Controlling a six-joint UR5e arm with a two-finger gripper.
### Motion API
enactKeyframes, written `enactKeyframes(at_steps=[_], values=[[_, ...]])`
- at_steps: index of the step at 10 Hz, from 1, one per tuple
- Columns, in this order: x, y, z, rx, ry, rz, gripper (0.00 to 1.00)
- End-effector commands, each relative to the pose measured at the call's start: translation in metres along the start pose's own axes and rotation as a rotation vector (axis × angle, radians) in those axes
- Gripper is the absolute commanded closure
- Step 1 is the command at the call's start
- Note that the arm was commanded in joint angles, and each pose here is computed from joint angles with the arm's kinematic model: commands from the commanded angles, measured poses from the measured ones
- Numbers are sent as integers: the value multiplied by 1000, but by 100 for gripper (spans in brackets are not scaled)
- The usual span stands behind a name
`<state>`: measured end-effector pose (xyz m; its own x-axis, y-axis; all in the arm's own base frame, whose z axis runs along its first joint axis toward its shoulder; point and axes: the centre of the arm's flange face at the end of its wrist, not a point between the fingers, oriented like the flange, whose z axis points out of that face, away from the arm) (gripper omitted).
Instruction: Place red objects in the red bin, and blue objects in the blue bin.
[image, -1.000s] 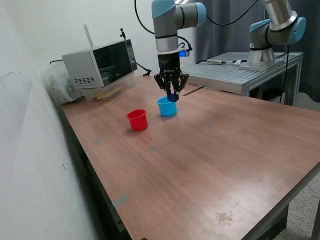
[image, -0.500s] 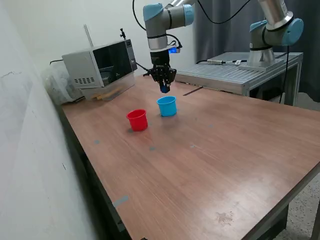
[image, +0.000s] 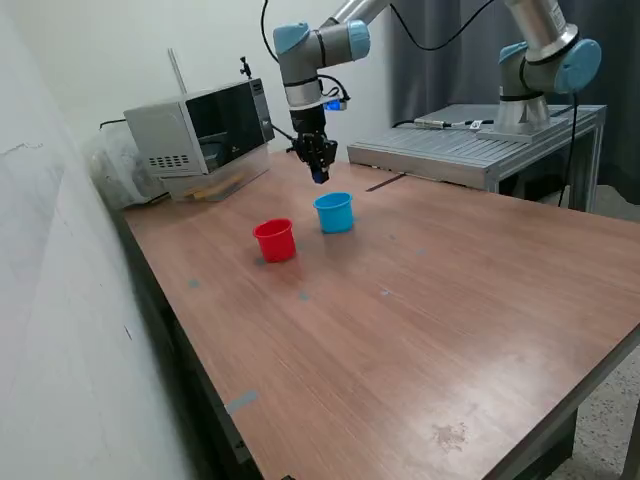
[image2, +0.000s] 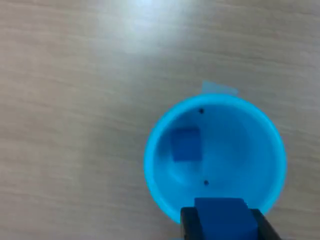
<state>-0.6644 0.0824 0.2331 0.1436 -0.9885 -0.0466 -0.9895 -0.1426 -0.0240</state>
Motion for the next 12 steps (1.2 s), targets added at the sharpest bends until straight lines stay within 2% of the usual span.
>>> enactKeyframes(at_steps=[1,2,3,9,10,12], values=[[-6,-5,7,9,3,11,100],[-6,-5,11,15,6,11,100],[-4,-5,14,21,8,7,0],[5,-2,15,32,7,7,0],[7,-6,14,63,-3,56,0],[44,-19,7,139,14,71,0]])
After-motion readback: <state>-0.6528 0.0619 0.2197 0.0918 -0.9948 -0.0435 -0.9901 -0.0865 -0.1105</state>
